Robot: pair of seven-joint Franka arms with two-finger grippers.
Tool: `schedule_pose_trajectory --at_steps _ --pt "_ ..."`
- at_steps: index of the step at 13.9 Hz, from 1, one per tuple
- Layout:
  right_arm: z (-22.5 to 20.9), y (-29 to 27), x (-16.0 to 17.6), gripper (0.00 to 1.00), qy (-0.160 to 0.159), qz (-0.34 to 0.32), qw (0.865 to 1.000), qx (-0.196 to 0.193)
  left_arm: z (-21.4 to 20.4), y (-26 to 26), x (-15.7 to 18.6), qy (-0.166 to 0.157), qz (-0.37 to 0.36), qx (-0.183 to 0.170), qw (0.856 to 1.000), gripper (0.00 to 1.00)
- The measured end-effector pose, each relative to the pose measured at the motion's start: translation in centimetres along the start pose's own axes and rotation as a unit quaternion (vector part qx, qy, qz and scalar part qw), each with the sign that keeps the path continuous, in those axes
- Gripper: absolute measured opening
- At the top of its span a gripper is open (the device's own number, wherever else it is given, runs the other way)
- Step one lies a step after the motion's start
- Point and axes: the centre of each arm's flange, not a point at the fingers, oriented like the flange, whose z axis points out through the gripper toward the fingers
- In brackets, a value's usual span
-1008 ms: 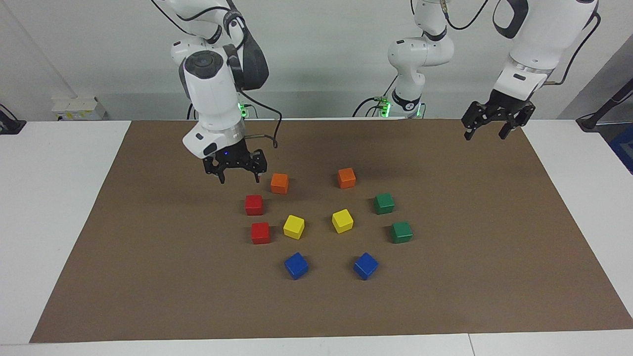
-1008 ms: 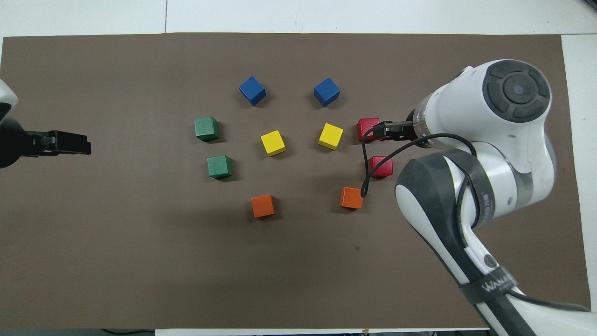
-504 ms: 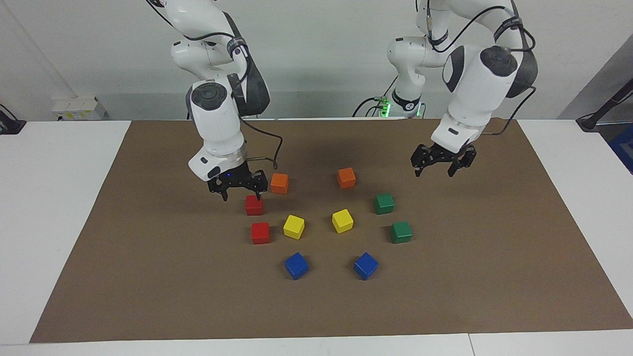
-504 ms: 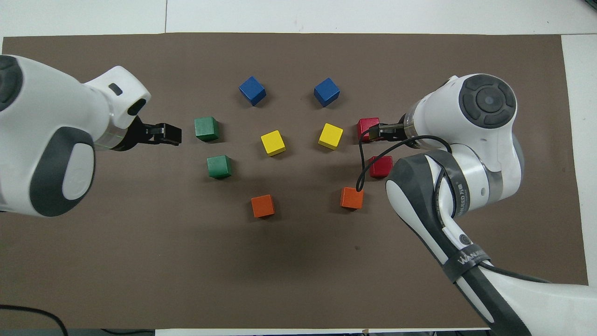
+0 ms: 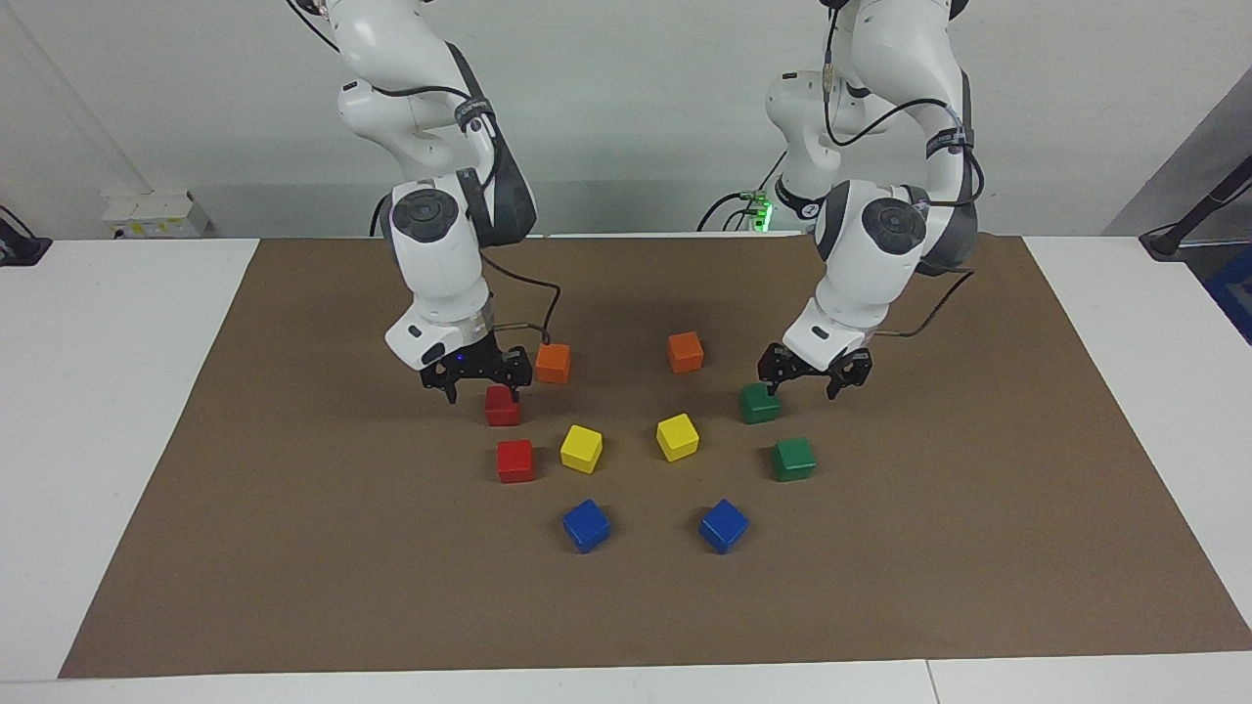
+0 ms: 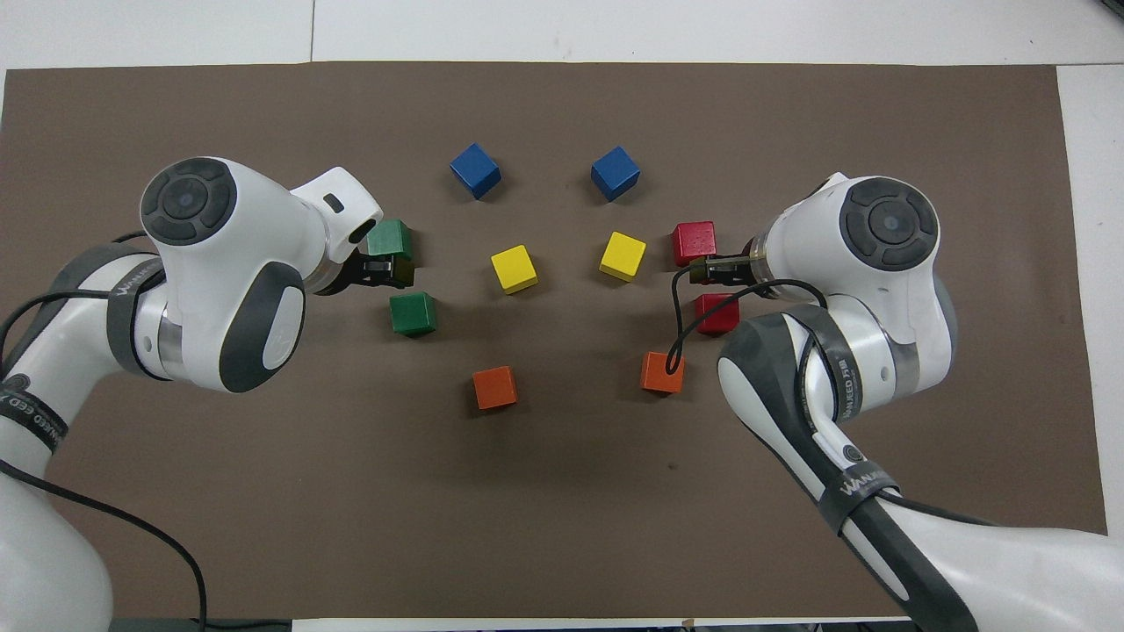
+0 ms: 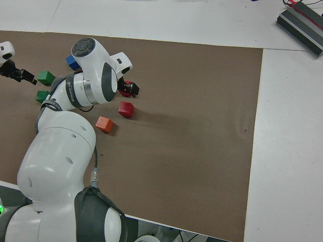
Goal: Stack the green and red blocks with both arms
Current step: 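Grasp the nearer green cube with the left gripper while the right grasps red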
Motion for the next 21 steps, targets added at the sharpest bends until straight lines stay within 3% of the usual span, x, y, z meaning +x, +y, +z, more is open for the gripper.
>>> schedule_pose_trajectory --at_steps 5,20,21 --pt "1.1 -1.3 -1.0 1.00 0.003 -0.012 1.000 0.003 4.5 1.7 -0.1 -0.017 0.005 0.000 1.000 1.00" --pt "4.8 -1.3 -2.4 1.00 -0.005 -0.016 1.000 0.001 7.5 2.5 -1.6 -0.010 -0.013 -0.001 1.000 1.00" --pt "5.3 -1.3 -2.4 1.00 -0.005 -0.016 1.000 0.001 7.5 2.6 -1.7 -0.010 -0.013 -0.001 1.000 0.91"
